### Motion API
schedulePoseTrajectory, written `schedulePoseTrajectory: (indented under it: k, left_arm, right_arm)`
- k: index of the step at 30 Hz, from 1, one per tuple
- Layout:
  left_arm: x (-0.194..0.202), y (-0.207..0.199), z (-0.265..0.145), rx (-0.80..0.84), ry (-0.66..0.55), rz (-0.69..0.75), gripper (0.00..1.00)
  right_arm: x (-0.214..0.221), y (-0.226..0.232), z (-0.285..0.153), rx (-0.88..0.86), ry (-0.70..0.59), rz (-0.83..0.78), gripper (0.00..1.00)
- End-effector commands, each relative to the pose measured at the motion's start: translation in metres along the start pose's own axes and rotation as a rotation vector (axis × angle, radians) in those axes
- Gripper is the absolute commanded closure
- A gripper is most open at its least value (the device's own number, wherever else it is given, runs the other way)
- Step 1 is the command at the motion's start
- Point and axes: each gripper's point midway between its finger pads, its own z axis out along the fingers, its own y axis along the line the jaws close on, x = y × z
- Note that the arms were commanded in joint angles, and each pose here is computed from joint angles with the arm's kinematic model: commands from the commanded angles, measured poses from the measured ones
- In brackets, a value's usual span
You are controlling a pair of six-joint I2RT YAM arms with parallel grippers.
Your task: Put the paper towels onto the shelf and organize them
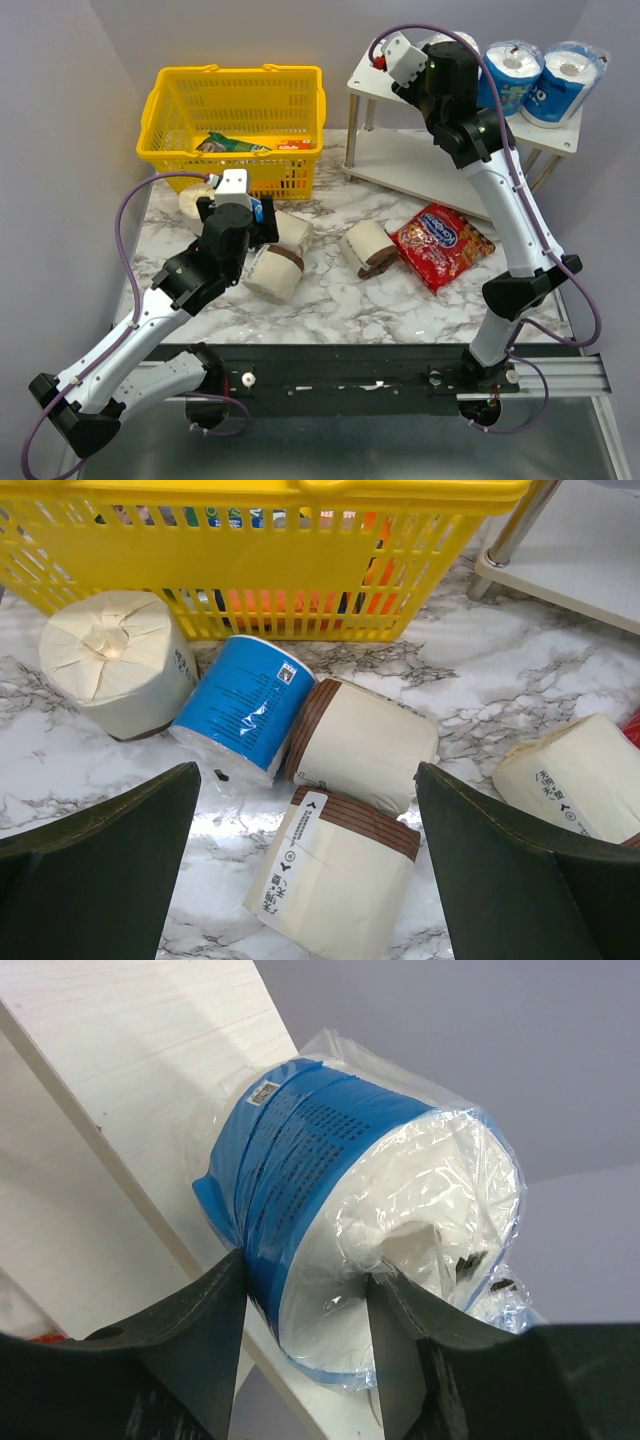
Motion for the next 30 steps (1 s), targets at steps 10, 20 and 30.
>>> schedulePoseTrajectory:
  k: [10, 20, 30]
  left_arm:
    - [-0.004, 0.002, 0.001, -0.017, -0.024, -0.014, 0.01]
    - [-0.004, 0.002, 0.002, -0.019, -0.023, -0.013, 0.01]
    - [-0.005, 0.003, 0.002, -0.025, -0.024, -0.016, 0.01]
  right_arm:
    - [-0.004, -0.046, 0.003, 0.172, -0.015, 0.039, 0.4]
    - [-0.027, -0.048, -0.011, 0.138, -0.128, 0.097, 0.24]
    - [-0.042, -0.013, -0.03, -0.009, -0.207, 0.139, 0.21]
